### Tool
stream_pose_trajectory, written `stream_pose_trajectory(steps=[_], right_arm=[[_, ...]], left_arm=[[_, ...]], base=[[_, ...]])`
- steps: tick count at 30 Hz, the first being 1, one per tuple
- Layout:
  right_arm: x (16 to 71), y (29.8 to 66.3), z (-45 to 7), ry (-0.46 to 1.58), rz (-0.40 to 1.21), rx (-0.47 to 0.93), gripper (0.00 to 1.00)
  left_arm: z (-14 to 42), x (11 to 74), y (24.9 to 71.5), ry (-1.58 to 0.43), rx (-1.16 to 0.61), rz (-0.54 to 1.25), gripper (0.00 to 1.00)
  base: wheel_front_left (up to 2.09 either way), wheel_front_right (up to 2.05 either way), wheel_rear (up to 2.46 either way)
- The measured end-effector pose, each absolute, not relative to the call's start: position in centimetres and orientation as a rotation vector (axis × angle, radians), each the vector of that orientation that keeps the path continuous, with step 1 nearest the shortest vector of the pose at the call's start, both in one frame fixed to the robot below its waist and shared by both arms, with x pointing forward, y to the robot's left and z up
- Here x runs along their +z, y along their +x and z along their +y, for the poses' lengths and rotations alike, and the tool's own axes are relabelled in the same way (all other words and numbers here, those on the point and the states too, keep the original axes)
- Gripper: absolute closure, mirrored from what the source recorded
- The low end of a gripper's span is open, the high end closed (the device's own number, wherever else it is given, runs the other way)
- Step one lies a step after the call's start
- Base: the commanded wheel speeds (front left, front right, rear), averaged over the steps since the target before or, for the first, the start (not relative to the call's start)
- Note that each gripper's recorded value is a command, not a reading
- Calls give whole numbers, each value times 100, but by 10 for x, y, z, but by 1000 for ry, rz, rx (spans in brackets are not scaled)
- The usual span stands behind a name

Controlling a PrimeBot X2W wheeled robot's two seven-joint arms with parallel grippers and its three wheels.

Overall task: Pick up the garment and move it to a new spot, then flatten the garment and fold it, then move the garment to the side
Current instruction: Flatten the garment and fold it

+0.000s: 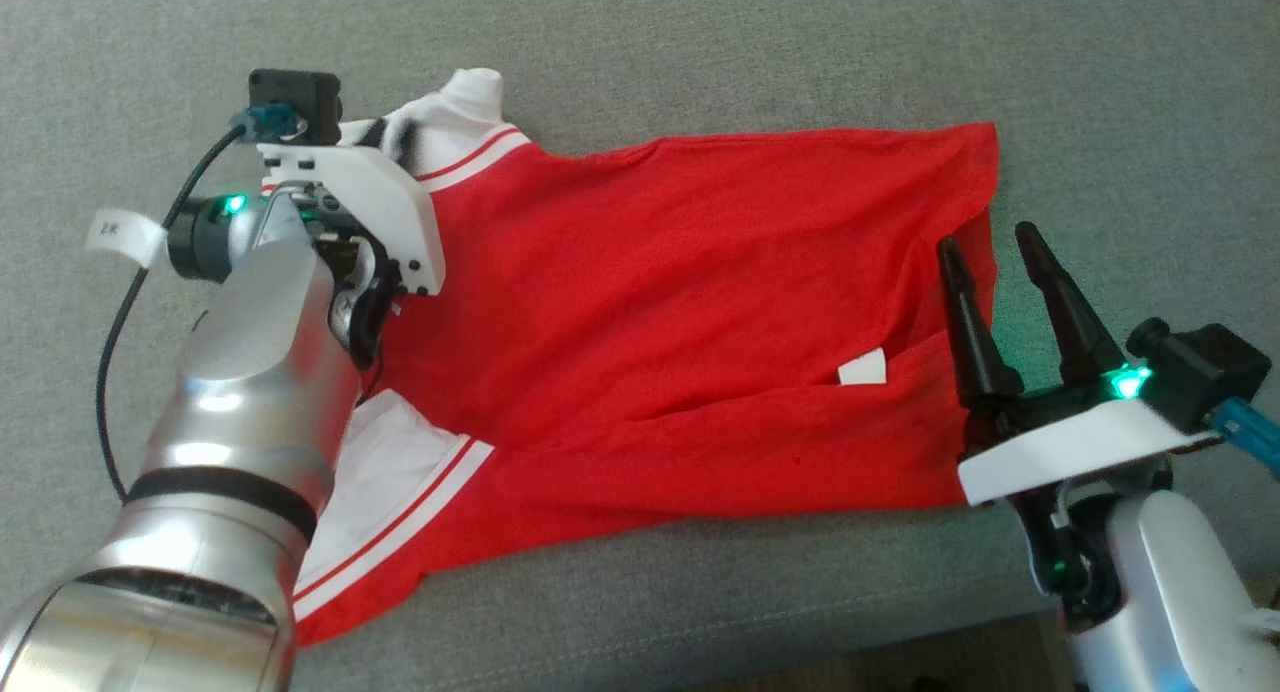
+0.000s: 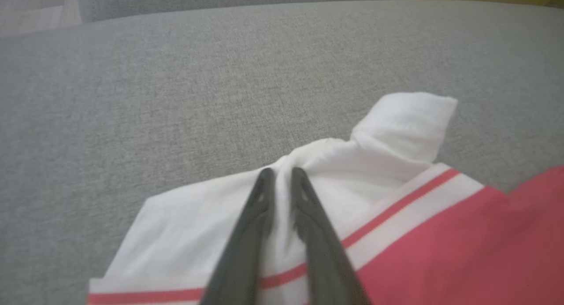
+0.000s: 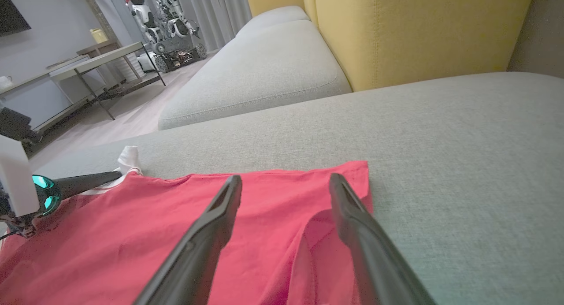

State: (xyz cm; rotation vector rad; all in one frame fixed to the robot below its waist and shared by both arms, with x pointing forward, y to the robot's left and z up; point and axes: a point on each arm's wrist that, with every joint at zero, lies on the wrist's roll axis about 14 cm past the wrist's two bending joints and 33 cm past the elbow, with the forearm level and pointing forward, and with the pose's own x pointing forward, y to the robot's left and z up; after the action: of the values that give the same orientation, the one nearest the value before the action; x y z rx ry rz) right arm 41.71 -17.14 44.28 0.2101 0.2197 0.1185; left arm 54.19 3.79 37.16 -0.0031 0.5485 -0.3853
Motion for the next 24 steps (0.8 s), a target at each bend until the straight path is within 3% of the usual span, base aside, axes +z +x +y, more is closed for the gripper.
stream_pose_trajectory(steps=[8,11,16,24], right_arm=[[440,433,-200,208,235,57,0],[444,454,-216,183,239,41,0],[426,479,-224,167,346,45,0],[376,481,-214,172,578,71,0]], left_arm=[[45,377,538,-2,-363,490,100],[49,384,539,-21,-351,450,100],[51,393,546,-32,-346,412,100],[58,399,545,-66,-336,385,100]], base=[[0,0,0],[0,0,0],[0,0,0],[0,0,0]])
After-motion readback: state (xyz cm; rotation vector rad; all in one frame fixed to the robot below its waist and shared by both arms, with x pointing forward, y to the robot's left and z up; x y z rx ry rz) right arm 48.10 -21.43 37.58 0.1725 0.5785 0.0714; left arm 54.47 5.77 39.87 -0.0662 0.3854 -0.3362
